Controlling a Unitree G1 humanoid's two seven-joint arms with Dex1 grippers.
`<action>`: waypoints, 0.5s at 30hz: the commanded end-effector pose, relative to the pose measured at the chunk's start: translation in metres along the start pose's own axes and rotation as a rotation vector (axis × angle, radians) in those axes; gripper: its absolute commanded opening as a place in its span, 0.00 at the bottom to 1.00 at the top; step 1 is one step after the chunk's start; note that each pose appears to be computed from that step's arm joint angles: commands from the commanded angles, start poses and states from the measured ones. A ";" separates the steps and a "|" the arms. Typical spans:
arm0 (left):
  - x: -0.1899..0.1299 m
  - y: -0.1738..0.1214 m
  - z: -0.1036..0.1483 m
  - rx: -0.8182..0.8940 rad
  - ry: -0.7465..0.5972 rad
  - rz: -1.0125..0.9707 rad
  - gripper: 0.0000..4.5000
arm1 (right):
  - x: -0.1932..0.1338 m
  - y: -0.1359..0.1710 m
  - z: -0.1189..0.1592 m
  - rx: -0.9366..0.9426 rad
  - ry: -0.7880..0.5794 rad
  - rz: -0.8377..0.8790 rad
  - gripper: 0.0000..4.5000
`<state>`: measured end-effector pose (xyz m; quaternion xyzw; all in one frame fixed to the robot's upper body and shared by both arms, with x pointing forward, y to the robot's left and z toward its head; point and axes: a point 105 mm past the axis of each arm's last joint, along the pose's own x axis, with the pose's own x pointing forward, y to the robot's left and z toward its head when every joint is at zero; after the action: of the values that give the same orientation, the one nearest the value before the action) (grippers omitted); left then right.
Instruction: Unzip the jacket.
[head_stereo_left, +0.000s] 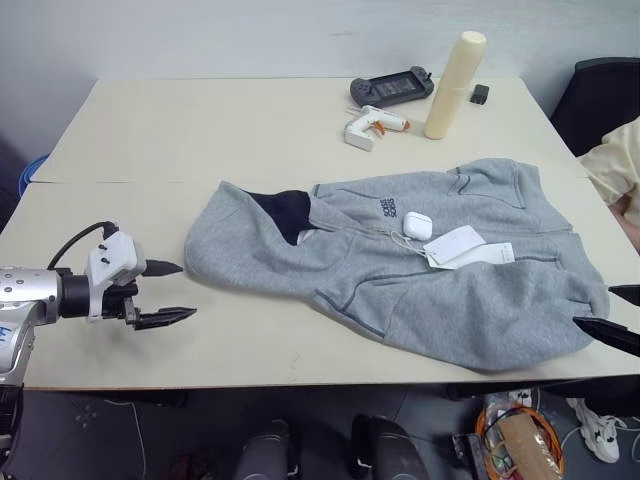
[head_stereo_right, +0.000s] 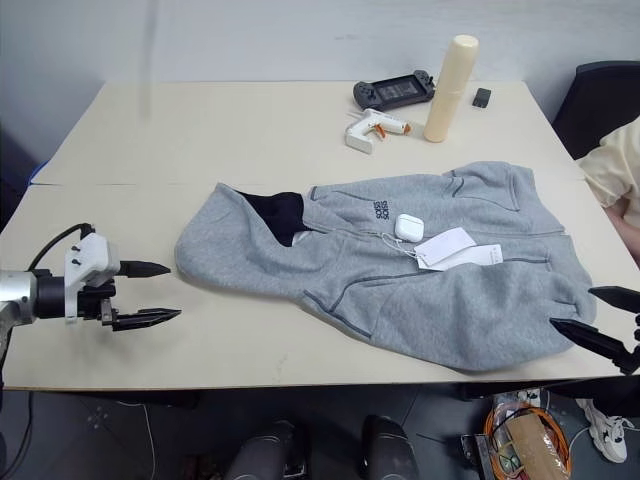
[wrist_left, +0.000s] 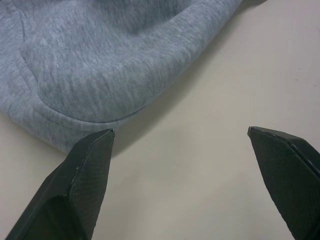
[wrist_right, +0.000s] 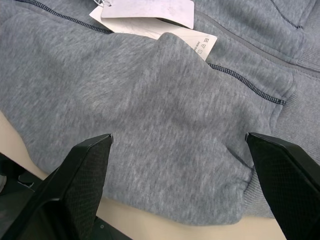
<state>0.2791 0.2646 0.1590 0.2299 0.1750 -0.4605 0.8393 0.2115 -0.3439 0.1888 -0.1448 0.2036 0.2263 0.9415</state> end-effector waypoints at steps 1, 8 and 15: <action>-0.002 -0.003 0.007 0.041 0.012 -0.029 1.00 | -0.007 -0.001 0.015 -0.048 -0.027 -0.024 0.99; 0.005 -0.004 0.017 0.054 -0.023 -0.044 1.00 | -0.002 0.008 0.029 -0.078 -0.061 -0.014 0.99; 0.008 0.004 0.031 0.051 -0.081 -0.018 1.00 | 0.002 0.012 0.031 -0.057 -0.096 -0.025 0.99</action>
<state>0.2877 0.2472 0.1733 0.2347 0.1485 -0.4795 0.8324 0.2188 -0.3242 0.2022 -0.1613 0.1738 0.2315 0.9435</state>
